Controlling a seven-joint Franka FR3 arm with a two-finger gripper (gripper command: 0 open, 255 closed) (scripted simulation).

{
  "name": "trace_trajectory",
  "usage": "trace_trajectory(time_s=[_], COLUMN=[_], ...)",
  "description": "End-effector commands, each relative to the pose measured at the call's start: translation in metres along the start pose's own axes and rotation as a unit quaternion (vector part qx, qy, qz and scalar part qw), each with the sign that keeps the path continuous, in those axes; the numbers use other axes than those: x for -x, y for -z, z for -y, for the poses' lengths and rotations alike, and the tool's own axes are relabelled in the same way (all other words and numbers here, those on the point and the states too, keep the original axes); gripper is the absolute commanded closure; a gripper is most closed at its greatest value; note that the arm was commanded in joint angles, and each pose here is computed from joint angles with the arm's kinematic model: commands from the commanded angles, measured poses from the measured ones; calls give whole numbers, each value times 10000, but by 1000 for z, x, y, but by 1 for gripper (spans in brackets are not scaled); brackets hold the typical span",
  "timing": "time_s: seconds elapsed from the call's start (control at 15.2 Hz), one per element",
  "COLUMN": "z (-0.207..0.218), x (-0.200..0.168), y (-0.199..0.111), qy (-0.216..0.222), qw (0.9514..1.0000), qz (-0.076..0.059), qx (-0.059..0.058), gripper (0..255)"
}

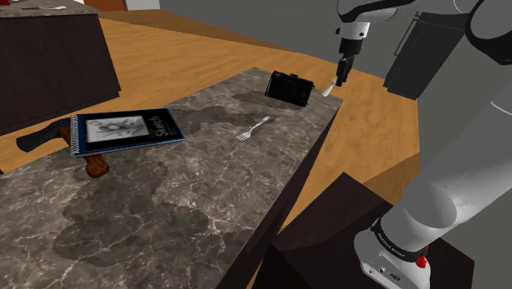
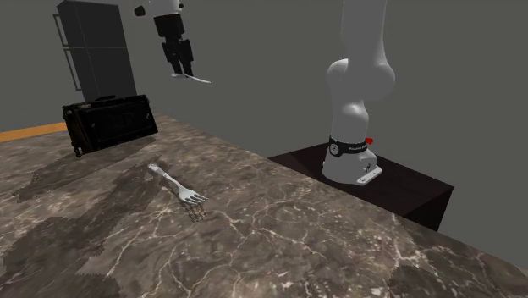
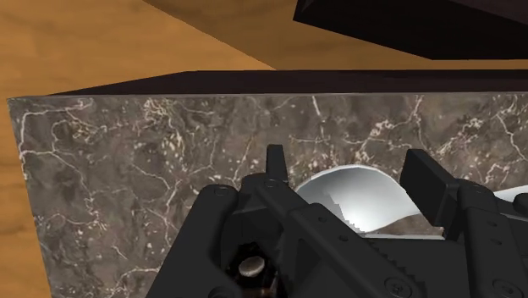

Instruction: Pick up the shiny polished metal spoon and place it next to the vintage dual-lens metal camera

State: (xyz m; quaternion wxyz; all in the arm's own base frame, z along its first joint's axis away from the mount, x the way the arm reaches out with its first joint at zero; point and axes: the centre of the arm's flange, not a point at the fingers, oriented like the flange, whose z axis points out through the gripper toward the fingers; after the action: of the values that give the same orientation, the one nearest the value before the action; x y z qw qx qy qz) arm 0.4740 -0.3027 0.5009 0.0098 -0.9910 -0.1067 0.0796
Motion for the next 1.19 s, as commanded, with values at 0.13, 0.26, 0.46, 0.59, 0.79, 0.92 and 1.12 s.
trace_trajectory(time_s=[0.13,0.26,0.46,0.59,0.79,0.92,1.12], z=[0,-1,-1,-2,-2,-3,-3], x=[-4,-5,-8,-9,-12,-13,-16], y=[-21,-32,-47,-58,-73,-84,-99], qy=[0,0,0,0,0,0,0], qw=[10000,10000,10000,10000,10000,10000,10000], qz=[-2,-2,-2,-2,-2,-2,-2], qx=[1,1,1,1,1,1,1], gripper=[255,255,255,255,255,255,255])
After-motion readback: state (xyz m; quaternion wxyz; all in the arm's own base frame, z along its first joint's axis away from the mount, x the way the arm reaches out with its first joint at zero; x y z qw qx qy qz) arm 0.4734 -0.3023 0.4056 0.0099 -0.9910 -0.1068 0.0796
